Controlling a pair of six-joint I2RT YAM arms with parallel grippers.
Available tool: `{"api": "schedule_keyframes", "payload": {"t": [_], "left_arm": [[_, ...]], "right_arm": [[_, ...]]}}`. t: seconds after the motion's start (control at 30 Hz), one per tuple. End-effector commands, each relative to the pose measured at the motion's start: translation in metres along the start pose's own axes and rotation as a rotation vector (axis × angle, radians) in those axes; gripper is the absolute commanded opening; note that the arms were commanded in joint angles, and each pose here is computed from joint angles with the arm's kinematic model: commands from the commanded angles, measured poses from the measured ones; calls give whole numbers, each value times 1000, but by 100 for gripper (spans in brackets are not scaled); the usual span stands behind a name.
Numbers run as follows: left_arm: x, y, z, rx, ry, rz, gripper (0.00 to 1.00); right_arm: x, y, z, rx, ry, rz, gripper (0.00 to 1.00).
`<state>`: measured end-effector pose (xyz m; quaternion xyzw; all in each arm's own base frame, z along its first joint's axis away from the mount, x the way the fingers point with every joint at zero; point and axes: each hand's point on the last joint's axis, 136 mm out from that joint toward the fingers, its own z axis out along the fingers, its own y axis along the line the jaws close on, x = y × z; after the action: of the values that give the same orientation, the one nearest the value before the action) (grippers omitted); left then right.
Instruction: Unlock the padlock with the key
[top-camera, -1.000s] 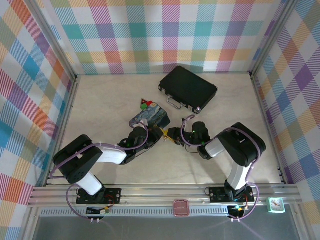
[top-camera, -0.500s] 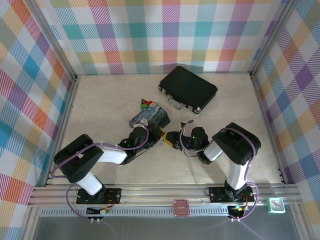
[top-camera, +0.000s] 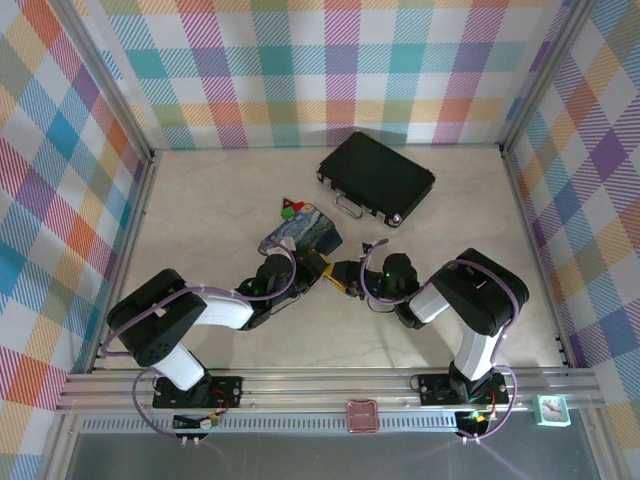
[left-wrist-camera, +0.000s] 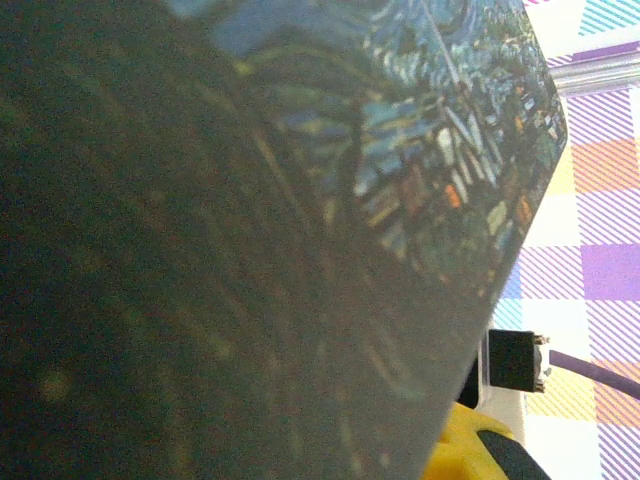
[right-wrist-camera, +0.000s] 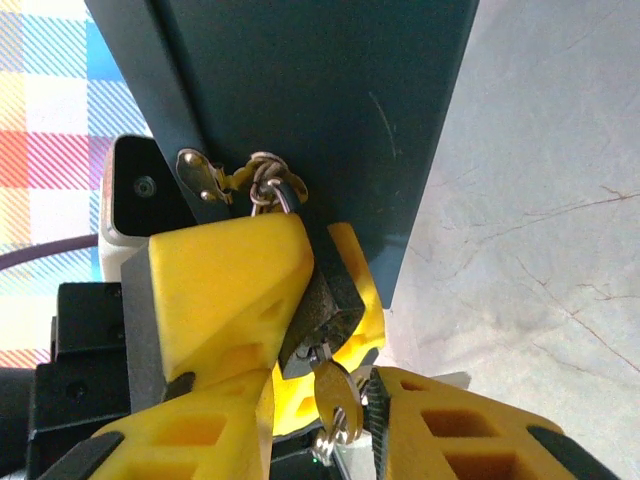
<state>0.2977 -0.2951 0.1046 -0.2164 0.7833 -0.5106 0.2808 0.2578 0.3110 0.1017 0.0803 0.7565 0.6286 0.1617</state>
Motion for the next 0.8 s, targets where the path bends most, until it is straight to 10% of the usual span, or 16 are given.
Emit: {"api": "schedule_keyframes", "payload": {"t": [0.0, 0.3, 0.77], "left_arm": [[-1, -17, -7, 70, -6, -13, 0], [1, -20, -7, 84, 1, -13, 0], [12, -13, 2, 218, -8, 127, 0]], "right_arm": [[-10, 17, 0, -27, -29, -56, 29], [-10, 22, 1, -19, -22, -68, 0], [-59, 149, 4, -397, 18, 503, 0]]}}
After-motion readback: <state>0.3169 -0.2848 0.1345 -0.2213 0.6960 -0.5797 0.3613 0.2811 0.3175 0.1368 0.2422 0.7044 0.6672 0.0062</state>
